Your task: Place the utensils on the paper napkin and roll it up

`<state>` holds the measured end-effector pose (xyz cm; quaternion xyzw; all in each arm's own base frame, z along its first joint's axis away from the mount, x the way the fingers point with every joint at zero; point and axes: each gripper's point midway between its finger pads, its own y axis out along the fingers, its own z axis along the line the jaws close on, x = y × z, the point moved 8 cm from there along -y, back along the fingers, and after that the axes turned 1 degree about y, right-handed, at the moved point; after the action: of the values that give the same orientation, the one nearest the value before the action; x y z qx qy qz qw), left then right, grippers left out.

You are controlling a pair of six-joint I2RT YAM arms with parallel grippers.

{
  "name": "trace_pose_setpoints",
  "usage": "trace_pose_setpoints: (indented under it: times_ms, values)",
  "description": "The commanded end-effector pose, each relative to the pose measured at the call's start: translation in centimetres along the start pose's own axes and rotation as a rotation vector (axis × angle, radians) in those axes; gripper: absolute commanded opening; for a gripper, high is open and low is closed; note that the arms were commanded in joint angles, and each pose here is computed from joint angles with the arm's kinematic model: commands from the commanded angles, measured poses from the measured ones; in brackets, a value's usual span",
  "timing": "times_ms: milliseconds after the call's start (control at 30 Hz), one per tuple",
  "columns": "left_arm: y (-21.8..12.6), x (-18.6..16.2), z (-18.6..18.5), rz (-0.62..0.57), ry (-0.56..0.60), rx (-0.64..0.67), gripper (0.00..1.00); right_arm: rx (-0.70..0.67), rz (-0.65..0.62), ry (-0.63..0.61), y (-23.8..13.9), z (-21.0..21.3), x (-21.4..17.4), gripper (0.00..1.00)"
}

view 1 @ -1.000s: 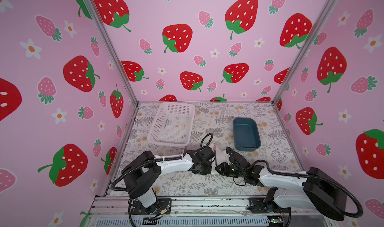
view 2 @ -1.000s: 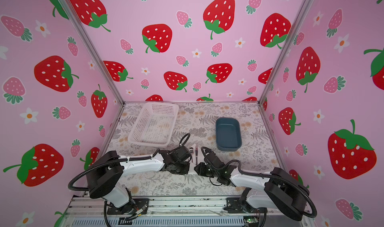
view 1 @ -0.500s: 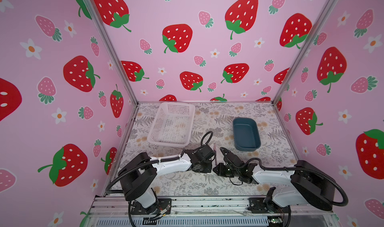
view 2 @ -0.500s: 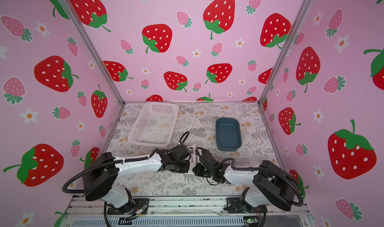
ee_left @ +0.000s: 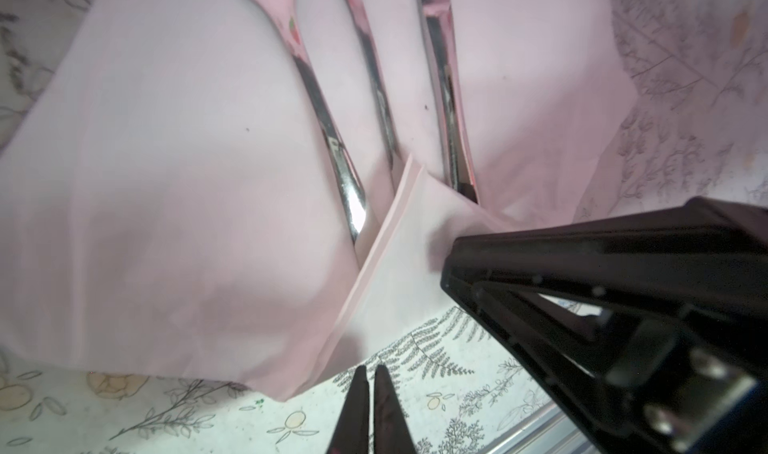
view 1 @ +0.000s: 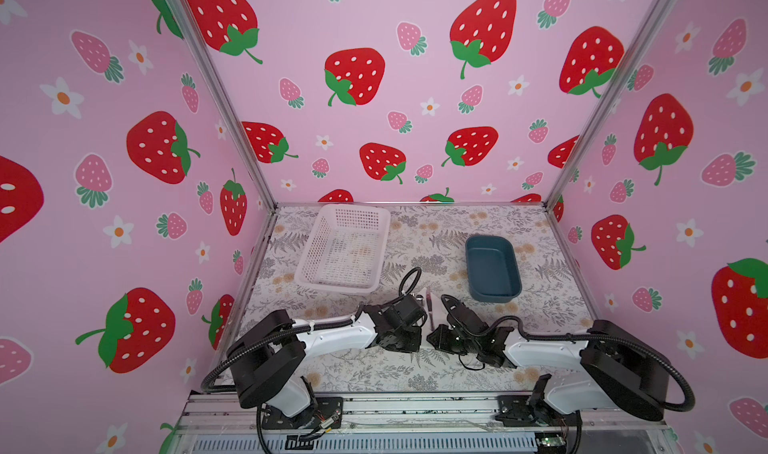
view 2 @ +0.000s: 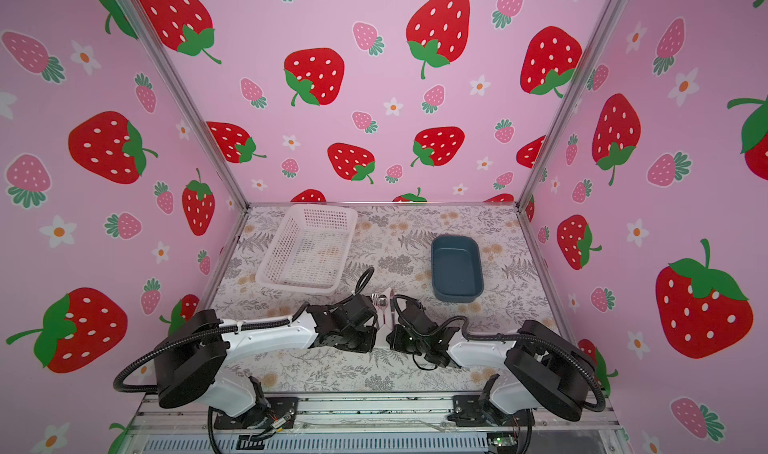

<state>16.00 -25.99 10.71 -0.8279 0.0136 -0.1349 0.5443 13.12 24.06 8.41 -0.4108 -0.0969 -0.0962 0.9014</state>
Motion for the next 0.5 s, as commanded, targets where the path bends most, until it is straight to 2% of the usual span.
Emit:
trace_pose_setpoints:
  times_ms: [0,300,467]
  values:
    - [0.3,0.4,-0.1,-0.003,-0.008,0.036,0.07,-0.051,0.0,0.02,0.2,-1.1,-0.4,0.17]
    - [1.5,-0.3,1.3,0.017,-0.036,0.115,0.07,-0.063,0.004,0.021,0.3,-1.4,-0.5,0.17]
    - [0.7,-0.4,1.1,0.01,-0.033,0.092,0.08,-0.067,-0.001,0.029,0.2,-1.6,-0.6,0.17]
